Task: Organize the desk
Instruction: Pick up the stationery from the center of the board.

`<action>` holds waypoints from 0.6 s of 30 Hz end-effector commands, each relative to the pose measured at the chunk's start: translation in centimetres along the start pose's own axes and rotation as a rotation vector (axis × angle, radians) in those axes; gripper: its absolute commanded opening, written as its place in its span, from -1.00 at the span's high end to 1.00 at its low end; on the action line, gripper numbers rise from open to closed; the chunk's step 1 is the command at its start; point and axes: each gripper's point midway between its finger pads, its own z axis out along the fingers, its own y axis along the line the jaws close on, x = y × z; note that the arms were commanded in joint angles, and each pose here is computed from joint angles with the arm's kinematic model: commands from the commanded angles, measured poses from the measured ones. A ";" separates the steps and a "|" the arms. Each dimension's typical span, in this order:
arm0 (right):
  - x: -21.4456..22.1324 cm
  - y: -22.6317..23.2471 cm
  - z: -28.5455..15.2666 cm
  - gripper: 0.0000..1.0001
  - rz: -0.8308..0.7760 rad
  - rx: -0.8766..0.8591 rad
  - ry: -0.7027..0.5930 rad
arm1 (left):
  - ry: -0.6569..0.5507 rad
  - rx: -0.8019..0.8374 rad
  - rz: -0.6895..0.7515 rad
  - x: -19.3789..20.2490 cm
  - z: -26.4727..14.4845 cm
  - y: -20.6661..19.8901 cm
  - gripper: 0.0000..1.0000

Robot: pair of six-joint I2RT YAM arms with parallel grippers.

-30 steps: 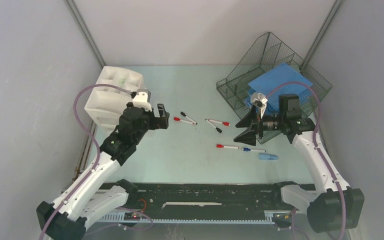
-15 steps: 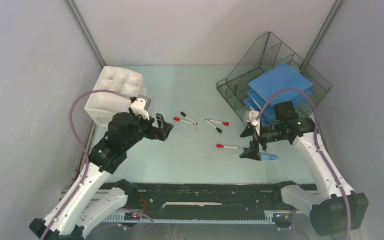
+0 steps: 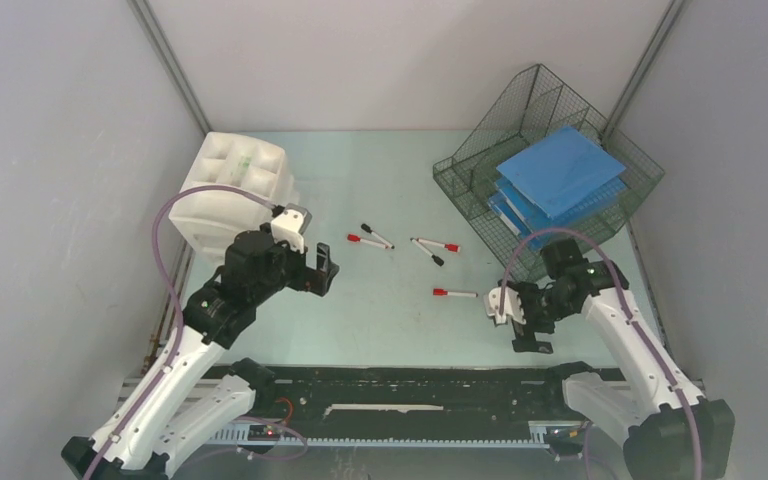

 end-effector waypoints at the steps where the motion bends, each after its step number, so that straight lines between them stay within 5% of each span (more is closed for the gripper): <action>1: 5.0 -0.5 0.8 -0.95 -0.090 0.006 0.223 | 0.015 0.009 0.022 0.4 0.3 0.1 -1.00; 11: 11.3 -2.7 1.4 -0.67 -0.063 0.067 0.449 | 0.029 0.009 0.019 0.7 0.4 0.1 -1.00; 18: 13.0 -3.5 1.7 -0.50 -0.013 0.070 0.487 | 0.025 0.002 0.020 0.7 0.3 0.2 -1.00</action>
